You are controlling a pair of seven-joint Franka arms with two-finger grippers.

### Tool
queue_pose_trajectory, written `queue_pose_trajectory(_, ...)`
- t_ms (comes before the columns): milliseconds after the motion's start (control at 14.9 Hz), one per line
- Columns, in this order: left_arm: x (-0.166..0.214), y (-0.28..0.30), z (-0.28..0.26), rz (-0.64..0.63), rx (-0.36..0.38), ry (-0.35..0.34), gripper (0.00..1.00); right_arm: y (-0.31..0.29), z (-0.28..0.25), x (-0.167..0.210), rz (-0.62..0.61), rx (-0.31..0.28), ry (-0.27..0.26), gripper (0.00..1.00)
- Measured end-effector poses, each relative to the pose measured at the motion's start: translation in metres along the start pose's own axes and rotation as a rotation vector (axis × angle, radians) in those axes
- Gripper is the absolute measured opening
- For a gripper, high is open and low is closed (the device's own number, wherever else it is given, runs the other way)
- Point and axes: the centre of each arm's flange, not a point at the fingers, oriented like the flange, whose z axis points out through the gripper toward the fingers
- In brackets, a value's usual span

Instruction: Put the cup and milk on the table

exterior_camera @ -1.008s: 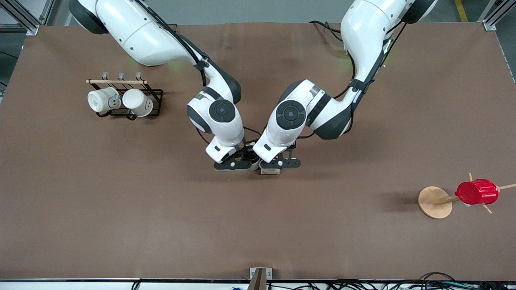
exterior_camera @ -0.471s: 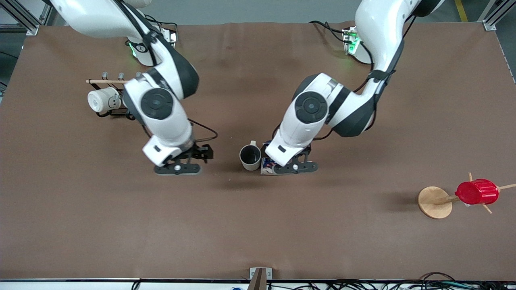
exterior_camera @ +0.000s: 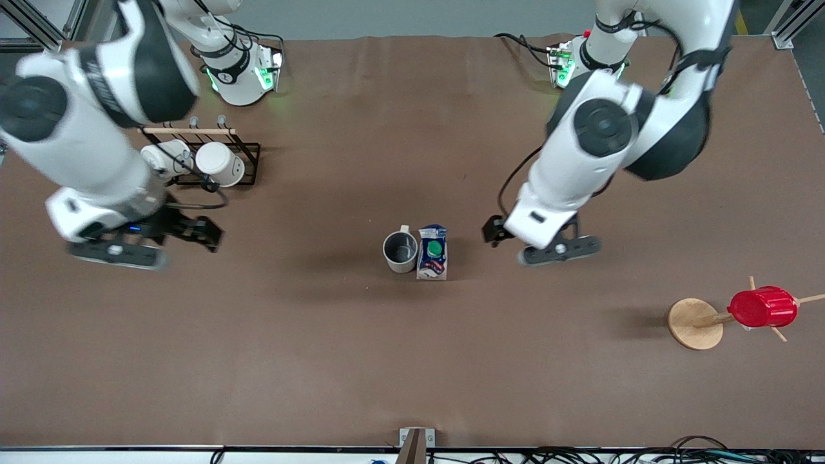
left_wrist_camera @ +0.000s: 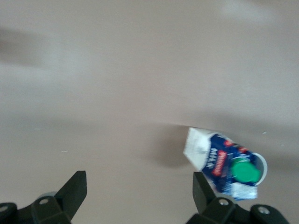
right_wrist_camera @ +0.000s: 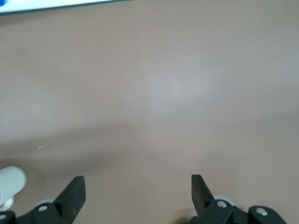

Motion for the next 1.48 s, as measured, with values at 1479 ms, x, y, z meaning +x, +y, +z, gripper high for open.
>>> queue_pose_trajectory(1479,0.012,-0.212,-0.151,0.162,0.065,-0.042,1.0,0.174,-0.096,-0.039,-0.06,0.069,-0.112,1.0)
